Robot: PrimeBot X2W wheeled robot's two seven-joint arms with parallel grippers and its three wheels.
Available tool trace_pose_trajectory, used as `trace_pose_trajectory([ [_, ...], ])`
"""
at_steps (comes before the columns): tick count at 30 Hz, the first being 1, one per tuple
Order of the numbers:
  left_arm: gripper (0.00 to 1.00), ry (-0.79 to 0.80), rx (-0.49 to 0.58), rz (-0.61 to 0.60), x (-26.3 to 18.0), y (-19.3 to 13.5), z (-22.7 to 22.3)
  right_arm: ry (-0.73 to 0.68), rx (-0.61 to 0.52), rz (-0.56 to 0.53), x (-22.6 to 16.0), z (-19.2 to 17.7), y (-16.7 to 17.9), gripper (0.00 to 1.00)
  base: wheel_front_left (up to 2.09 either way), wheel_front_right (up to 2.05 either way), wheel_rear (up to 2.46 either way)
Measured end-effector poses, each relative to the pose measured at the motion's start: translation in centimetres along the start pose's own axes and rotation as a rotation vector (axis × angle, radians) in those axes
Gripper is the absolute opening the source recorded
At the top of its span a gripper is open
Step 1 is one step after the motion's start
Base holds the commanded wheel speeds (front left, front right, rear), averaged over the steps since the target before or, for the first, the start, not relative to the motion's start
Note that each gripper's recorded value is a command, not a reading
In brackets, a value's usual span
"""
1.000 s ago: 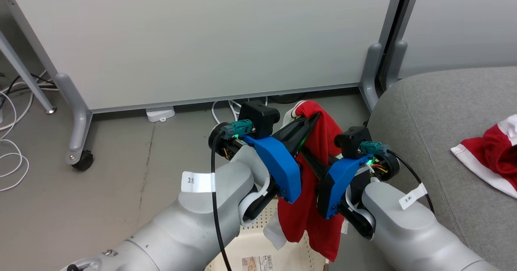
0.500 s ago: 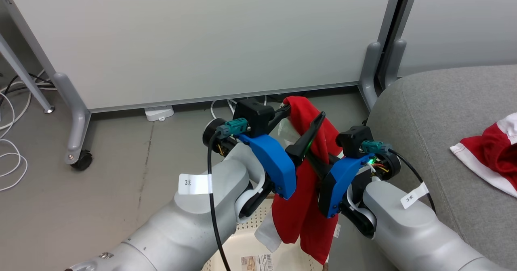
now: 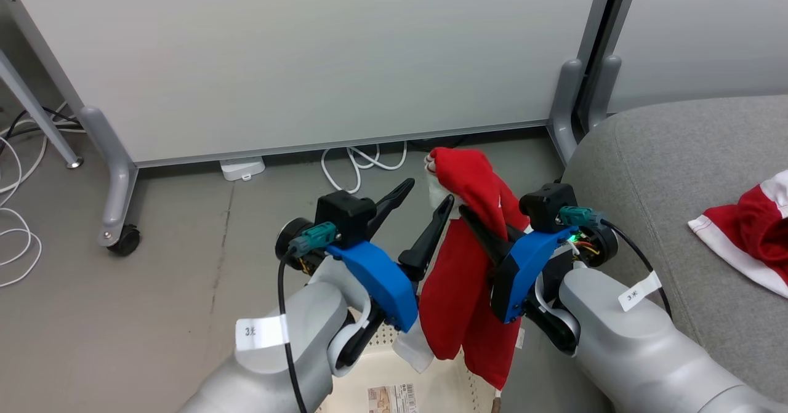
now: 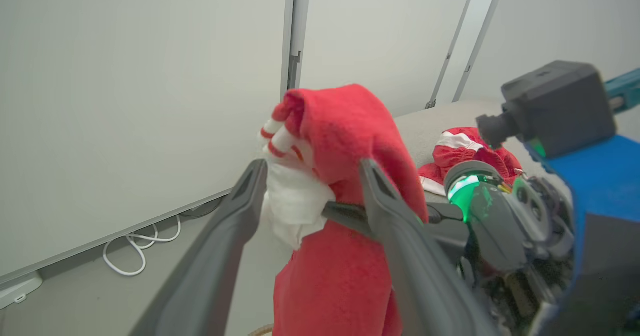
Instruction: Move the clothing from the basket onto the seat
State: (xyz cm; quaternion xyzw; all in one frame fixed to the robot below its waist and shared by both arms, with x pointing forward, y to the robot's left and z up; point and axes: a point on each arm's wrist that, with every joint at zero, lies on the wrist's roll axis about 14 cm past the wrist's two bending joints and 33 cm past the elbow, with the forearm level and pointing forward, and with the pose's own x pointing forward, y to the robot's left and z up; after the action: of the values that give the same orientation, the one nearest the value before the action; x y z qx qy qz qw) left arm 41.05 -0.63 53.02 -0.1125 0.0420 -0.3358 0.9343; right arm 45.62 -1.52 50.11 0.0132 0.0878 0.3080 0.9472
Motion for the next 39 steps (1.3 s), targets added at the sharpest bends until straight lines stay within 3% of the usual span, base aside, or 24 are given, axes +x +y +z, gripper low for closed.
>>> trace_pose_trajectory([
  [9, 1.00, -0.043, 0.014, 0.053, -2.7, 1.3, -0.8, -0.007, 0.000, -0.006, -0.2, 0.2, -0.3, 0.00, 0.00, 0.00, 0.00],
  [24, 1.00, -0.048, 0.064, 0.242, -8.3, 5.1, -3.1, -0.039, 0.006, -0.032, -1.3, 1.1, -1.2, 0.00, 0.00, 0.00, 0.00],
  [39, 1.00, -0.044, 0.049, 0.272, -9.1, 4.9, -4.1, -0.044, 0.023, -0.059, -2.1, 0.8, -2.0, 0.00, 0.00, 0.00, 0.00],
])
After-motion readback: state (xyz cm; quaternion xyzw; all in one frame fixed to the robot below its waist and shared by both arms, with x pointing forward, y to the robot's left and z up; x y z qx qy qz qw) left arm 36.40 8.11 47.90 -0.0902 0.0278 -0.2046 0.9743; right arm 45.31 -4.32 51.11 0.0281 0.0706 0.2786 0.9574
